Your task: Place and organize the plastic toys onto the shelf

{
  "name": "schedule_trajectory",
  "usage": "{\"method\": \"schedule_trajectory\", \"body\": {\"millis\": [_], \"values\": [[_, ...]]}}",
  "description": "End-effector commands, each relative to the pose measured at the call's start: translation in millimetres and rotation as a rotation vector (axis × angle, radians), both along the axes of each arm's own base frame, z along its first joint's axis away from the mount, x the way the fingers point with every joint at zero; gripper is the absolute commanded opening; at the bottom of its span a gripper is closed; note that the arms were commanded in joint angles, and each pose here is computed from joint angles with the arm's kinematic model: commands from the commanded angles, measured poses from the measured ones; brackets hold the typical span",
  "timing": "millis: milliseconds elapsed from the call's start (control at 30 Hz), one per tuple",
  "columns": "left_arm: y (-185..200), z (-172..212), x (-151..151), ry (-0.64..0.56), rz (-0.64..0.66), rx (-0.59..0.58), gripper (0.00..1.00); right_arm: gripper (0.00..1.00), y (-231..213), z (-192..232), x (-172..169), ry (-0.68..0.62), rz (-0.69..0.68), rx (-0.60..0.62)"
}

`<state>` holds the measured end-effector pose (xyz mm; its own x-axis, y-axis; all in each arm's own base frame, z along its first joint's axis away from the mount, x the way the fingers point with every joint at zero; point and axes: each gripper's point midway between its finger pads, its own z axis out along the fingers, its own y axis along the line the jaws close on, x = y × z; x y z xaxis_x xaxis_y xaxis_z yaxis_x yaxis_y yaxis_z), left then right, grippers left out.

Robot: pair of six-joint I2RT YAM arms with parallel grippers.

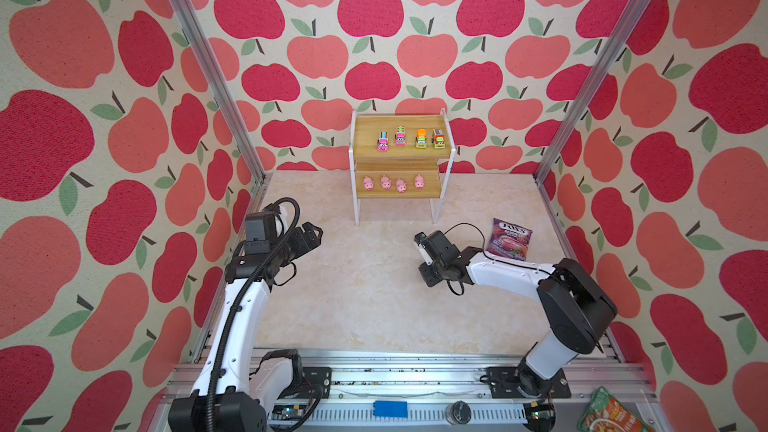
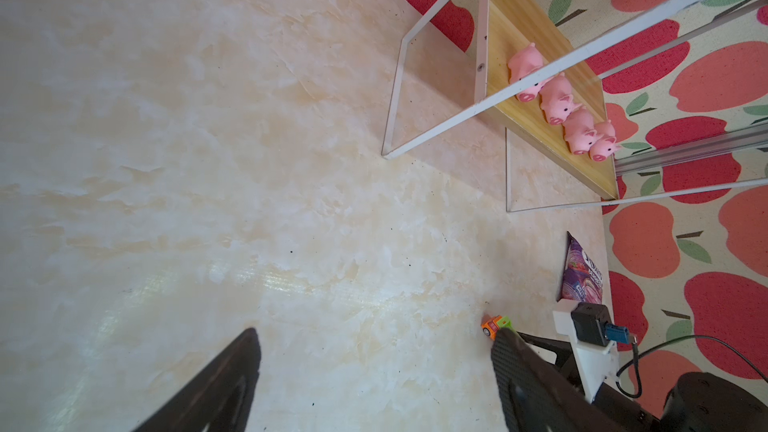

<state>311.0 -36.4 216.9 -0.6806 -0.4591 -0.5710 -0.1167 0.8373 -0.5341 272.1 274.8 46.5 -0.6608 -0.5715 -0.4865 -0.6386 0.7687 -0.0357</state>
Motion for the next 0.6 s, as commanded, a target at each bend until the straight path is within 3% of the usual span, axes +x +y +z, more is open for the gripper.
{"method": "schedule_trajectory", "body": {"millis": [0, 267, 567], "values": [[2.9, -2.4, -1.0, 0.008, -0.005, 0.02, 0.9, 0.29, 30.4, 14.5, -7.2, -0.051, 0.142, 0.036], [3.7, -3.6, -1.6, 0.012, -0.002, 0.024, 0.9, 0.29, 89.6, 5.8, -45.2, -0.095, 0.344, 0.106], [3.1, -4.7, -1.8, 0.016, -0.006, 0.025, 0.9, 0.33, 85.0, -6.2, -60.1, -0.121, 0.374, 0.133]]}}
